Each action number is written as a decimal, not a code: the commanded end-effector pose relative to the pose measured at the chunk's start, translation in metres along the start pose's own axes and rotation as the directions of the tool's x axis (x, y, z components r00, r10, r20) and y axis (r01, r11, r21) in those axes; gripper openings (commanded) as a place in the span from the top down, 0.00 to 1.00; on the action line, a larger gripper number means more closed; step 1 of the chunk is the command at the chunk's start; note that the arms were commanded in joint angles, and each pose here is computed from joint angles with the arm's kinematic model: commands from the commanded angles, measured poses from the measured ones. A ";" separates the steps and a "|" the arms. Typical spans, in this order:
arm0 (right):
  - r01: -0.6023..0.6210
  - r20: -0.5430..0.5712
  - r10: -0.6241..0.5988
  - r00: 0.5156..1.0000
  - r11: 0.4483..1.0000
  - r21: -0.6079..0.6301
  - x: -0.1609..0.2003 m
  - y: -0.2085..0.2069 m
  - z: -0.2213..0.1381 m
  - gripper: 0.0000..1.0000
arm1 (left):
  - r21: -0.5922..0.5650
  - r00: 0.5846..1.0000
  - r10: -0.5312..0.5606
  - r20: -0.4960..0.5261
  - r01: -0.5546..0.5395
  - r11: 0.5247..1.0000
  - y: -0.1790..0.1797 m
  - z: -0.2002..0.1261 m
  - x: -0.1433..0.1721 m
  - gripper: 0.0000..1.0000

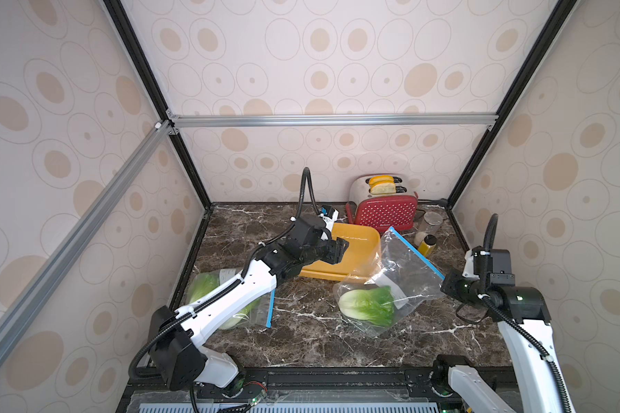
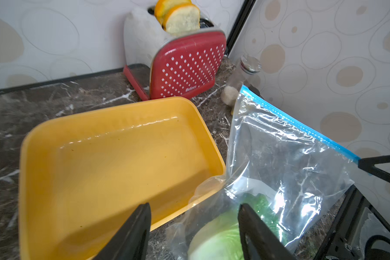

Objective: Put the chinese cabbages into a zipper bag and zip it
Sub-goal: Place the zipper food storage bag at the center of the board.

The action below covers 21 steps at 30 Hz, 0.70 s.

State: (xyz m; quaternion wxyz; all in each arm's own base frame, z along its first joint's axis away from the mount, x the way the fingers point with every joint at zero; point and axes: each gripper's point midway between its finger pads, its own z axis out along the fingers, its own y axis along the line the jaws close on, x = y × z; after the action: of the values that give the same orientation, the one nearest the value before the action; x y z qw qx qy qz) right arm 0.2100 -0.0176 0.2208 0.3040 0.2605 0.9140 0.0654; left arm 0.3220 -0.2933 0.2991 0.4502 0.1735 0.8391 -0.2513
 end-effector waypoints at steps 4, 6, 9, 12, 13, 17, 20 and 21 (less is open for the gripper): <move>-0.114 -0.026 0.116 0.993 0.990 0.086 0.016 -0.025 0.015 1.00 | -0.231 0.992 -0.015 0.128 0.045 0.972 0.062 -0.052 -0.013 0.12; -0.120 0.005 0.120 0.993 0.991 0.059 0.013 -0.023 0.017 0.88 | -0.341 0.991 -0.006 0.134 0.052 0.939 0.085 -0.065 -0.009 0.01; -0.101 0.006 0.101 0.995 0.993 0.067 0.004 -0.020 0.018 0.63 | -0.505 0.989 0.000 0.147 0.075 0.860 0.122 -0.087 -0.003 0.01; -0.050 0.033 0.046 0.998 0.992 0.117 -0.016 -0.021 0.005 0.45 | -0.659 0.984 -0.002 0.177 0.120 0.742 0.163 -0.116 0.003 0.01; -0.033 0.069 0.023 0.997 0.989 0.143 -0.027 -0.024 -0.002 0.38 | -0.711 0.980 -0.011 0.198 0.152 0.686 0.179 -0.130 0.005 0.01; 0.021 0.188 -0.061 0.980 0.978 0.209 -0.067 -0.025 -0.020 0.06 | -0.833 0.962 -0.047 0.268 0.256 0.490 0.234 -0.175 0.019 0.01; 0.056 0.224 -0.096 0.970 0.983 0.175 -0.091 -0.010 -0.005 0.00 | -0.895 0.965 -0.022 0.262 0.251 0.369 0.270 -0.186 0.037 0.01; 0.066 0.236 -0.103 0.966 0.985 0.159 -0.097 -0.005 0.004 0.00 | -0.911 0.968 -0.027 0.250 0.245 0.331 0.284 -0.185 0.047 0.01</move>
State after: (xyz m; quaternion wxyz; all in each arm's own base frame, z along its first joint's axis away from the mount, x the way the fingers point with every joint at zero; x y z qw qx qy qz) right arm 0.2511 -0.0642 0.2657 0.3753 0.2695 0.8864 -0.0294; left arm 0.3230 0.0148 0.2838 0.5316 -0.1771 0.8141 0.1528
